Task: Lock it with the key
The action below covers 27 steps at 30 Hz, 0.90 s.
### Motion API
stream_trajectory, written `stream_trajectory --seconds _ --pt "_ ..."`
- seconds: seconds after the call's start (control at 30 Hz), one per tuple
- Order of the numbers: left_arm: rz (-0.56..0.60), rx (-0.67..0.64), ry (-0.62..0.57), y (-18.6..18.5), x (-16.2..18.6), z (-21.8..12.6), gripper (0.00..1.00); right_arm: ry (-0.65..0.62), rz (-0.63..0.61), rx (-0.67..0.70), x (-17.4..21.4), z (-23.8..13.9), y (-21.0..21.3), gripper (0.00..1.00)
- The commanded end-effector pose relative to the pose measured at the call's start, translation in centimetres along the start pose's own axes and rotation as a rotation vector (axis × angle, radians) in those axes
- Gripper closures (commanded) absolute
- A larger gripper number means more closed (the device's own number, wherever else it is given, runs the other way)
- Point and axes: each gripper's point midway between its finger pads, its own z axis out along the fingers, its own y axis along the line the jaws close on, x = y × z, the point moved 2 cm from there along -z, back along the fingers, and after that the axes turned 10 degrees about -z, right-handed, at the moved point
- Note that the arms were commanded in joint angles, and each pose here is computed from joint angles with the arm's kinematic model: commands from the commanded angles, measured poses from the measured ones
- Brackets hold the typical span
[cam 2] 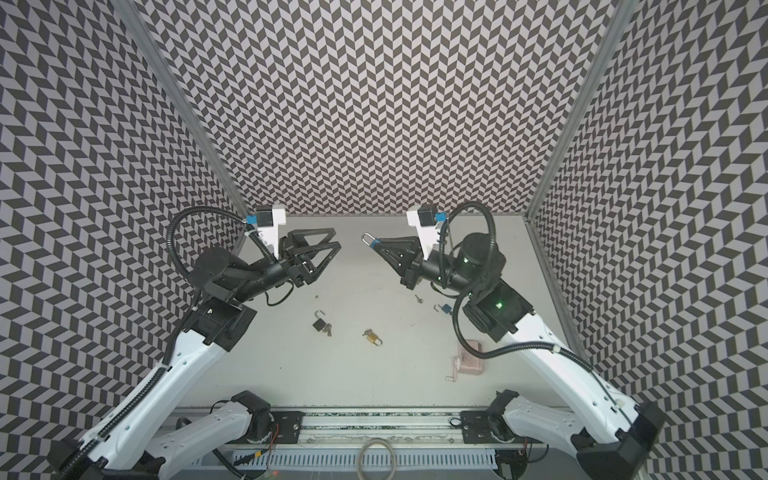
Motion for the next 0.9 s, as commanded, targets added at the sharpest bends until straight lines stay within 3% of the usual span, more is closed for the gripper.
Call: stream_trajectory --seconds 0.0,0.23,0.5,0.87 --pt "0.015 0.042 0.156 0.5 2.8 0.3 0.33 0.142 0.012 -0.145 2.1 -0.1 1.1 1.0" --pt "0.012 0.185 0.221 -0.9 4.3 0.5 0.33 0.189 -0.003 -0.288 2.7 0.4 2.4 1.0" --pt "0.004 0.206 0.244 -1.0 5.3 0.7 0.39 0.171 0.0 -0.332 2.6 0.3 3.0 1.0" --pt "0.006 0.242 0.262 -1.8 5.9 0.9 0.84 0.168 0.0 -0.32 2.7 0.2 2.9 1.0"
